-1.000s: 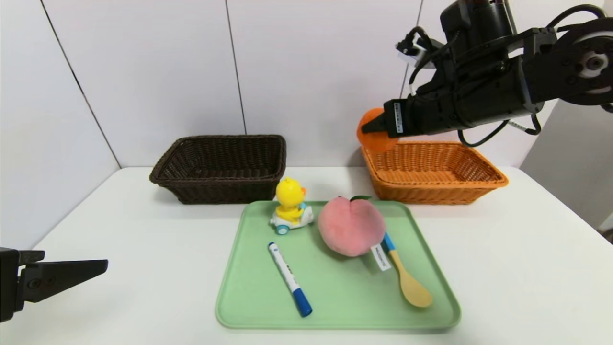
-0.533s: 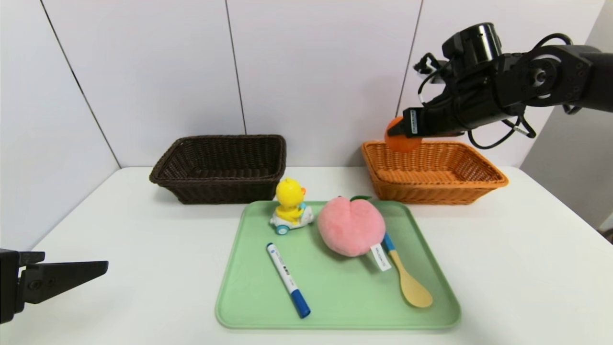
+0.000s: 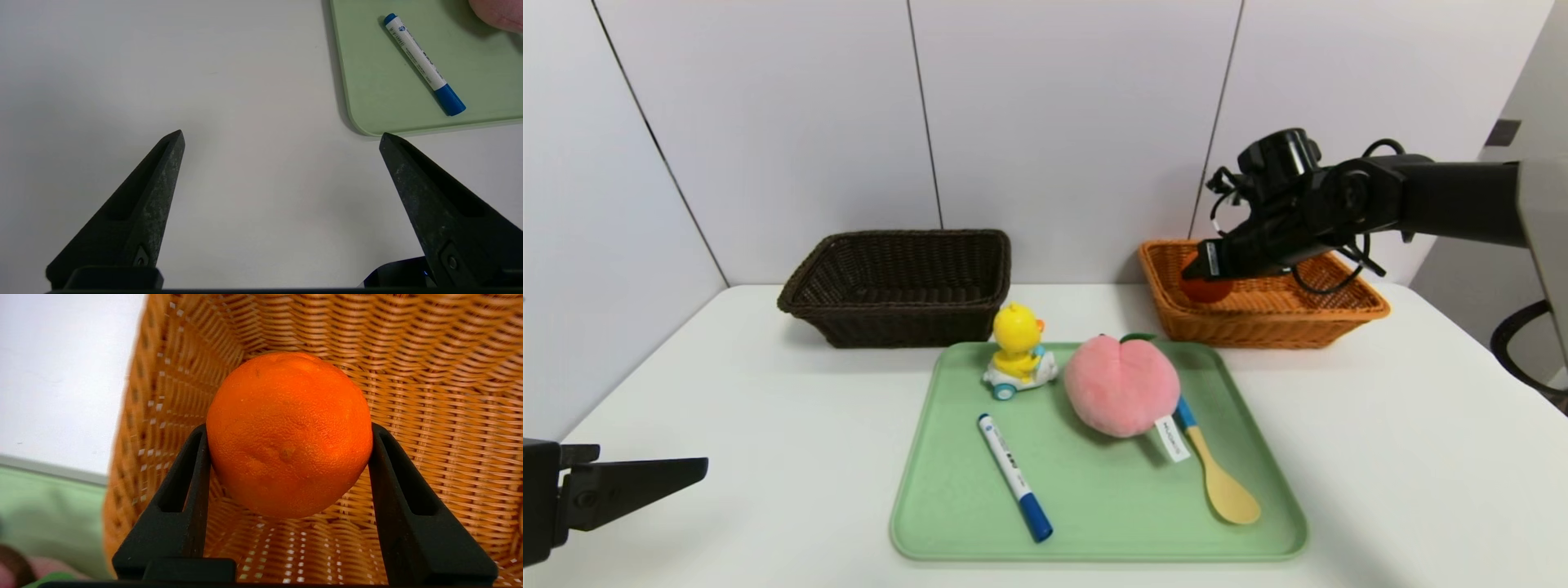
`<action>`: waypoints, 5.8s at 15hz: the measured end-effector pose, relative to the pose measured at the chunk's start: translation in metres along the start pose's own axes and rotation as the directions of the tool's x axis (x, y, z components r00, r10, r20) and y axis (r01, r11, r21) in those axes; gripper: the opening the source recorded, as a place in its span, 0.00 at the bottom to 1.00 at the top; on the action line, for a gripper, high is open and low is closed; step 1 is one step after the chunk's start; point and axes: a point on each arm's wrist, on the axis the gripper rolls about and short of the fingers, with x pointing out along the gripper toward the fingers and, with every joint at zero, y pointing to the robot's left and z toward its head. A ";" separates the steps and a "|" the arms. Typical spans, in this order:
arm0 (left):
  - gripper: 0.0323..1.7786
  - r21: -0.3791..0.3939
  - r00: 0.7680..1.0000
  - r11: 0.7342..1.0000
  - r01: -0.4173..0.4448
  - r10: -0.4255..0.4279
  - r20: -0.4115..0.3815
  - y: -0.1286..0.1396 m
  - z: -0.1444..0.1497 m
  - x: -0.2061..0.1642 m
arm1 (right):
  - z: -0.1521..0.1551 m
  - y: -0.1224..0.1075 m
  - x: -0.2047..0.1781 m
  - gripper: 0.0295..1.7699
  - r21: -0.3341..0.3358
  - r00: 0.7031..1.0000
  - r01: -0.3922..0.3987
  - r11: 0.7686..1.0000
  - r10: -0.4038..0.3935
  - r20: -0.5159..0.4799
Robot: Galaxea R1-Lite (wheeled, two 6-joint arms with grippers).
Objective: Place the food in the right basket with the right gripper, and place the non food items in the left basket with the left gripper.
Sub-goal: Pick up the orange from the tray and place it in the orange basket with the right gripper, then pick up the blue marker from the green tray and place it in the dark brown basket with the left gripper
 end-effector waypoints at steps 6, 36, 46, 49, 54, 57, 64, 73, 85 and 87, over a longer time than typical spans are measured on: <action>0.95 -0.003 1.000 1.000 0.000 0.000 -0.004 0.001 -0.004 -0.001 | -0.013 -0.004 0.032 0.61 -0.009 0.999 0.002 1.000 -0.002 -0.051; 0.95 -0.013 0.997 0.998 0.068 -0.069 -0.036 -0.016 0.022 0.042 | -0.060 0.017 -0.257 0.96 0.056 0.994 -0.107 0.993 0.106 0.021; 0.95 -0.134 0.979 0.989 0.070 -0.093 -0.180 -0.083 0.038 0.108 | -0.106 0.040 -0.262 0.96 -0.074 0.976 -0.217 0.973 0.218 0.018; 0.95 -0.186 0.973 0.981 0.053 -0.093 -0.210 -0.100 0.045 0.126 | -0.108 0.042 -0.262 0.96 -0.082 0.974 -0.225 0.971 0.227 0.012; 0.95 -0.119 0.963 0.993 0.025 -0.056 -0.262 -0.128 0.038 0.151 | -0.107 0.048 -0.254 0.96 -0.093 0.963 -0.252 0.963 0.259 0.072; 0.95 -0.034 0.962 0.999 -0.012 0.002 -0.273 -0.154 0.032 0.161 | -0.109 0.050 -0.248 0.96 -0.095 0.962 -0.259 0.961 0.265 0.063; 0.95 0.015 0.938 0.994 -0.110 0.109 -0.328 -0.193 0.027 0.179 | -0.111 0.052 -0.240 0.96 -0.095 0.964 -0.258 0.962 0.263 0.045; 0.95 0.025 0.900 0.984 -0.177 0.173 -0.400 -0.209 0.015 0.208 | -0.116 0.052 -0.233 0.96 -0.091 0.965 -0.258 0.962 0.261 0.033; 0.95 0.037 0.875 0.979 -0.201 0.196 -0.442 -0.214 0.000 0.227 | -0.118 0.053 -0.228 0.96 -0.092 0.964 -0.259 0.962 0.262 0.033; 0.95 0.040 0.875 0.979 -0.200 0.197 -0.443 -0.216 -0.001 0.228 | -0.118 0.053 -0.228 0.96 -0.092 0.964 -0.259 0.962 0.263 0.034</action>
